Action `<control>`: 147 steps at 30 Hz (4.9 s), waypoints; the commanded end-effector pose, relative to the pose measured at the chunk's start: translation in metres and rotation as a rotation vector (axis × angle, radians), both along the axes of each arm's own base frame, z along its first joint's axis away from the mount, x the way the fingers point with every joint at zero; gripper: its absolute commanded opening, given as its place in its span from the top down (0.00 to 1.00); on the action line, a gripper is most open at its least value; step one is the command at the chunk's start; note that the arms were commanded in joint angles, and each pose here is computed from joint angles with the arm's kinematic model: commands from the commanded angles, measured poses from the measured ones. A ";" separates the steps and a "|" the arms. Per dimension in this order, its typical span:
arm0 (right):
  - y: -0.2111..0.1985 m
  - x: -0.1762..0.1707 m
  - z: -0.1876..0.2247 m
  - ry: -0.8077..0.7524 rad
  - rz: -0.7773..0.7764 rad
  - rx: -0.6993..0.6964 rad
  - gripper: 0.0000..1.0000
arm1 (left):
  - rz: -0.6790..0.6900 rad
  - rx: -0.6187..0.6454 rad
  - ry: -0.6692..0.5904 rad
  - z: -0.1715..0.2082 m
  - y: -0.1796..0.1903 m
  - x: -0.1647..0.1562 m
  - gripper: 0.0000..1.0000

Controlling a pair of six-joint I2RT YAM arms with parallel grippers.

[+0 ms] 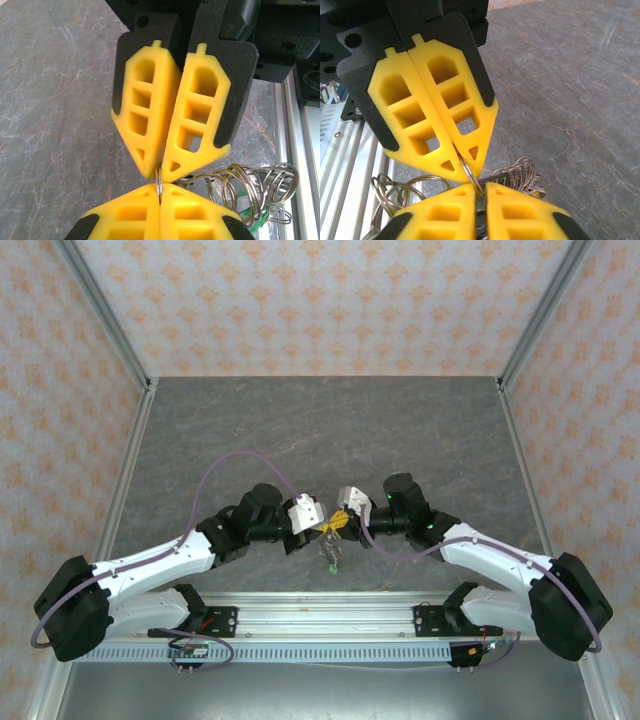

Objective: Put the keys on the keyring

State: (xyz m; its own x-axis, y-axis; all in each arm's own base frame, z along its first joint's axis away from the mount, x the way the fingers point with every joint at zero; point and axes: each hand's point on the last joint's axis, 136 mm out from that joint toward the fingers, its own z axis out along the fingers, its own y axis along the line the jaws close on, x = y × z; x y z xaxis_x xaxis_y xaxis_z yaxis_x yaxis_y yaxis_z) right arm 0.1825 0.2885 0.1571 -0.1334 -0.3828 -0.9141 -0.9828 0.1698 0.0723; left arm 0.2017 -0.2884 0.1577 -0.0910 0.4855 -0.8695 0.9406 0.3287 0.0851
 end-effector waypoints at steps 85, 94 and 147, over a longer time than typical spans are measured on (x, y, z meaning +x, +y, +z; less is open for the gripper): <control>0.004 0.007 0.010 -0.046 -0.062 -0.007 0.86 | 0.000 -0.087 -0.040 0.023 -0.002 -0.003 1.00; 0.006 0.004 0.015 -0.032 -0.050 0.018 1.00 | 0.017 -0.073 -0.034 0.020 0.000 -0.001 0.98; 0.006 0.005 0.021 -0.070 -0.026 -0.019 1.00 | 0.068 0.024 0.000 0.002 0.004 0.009 0.85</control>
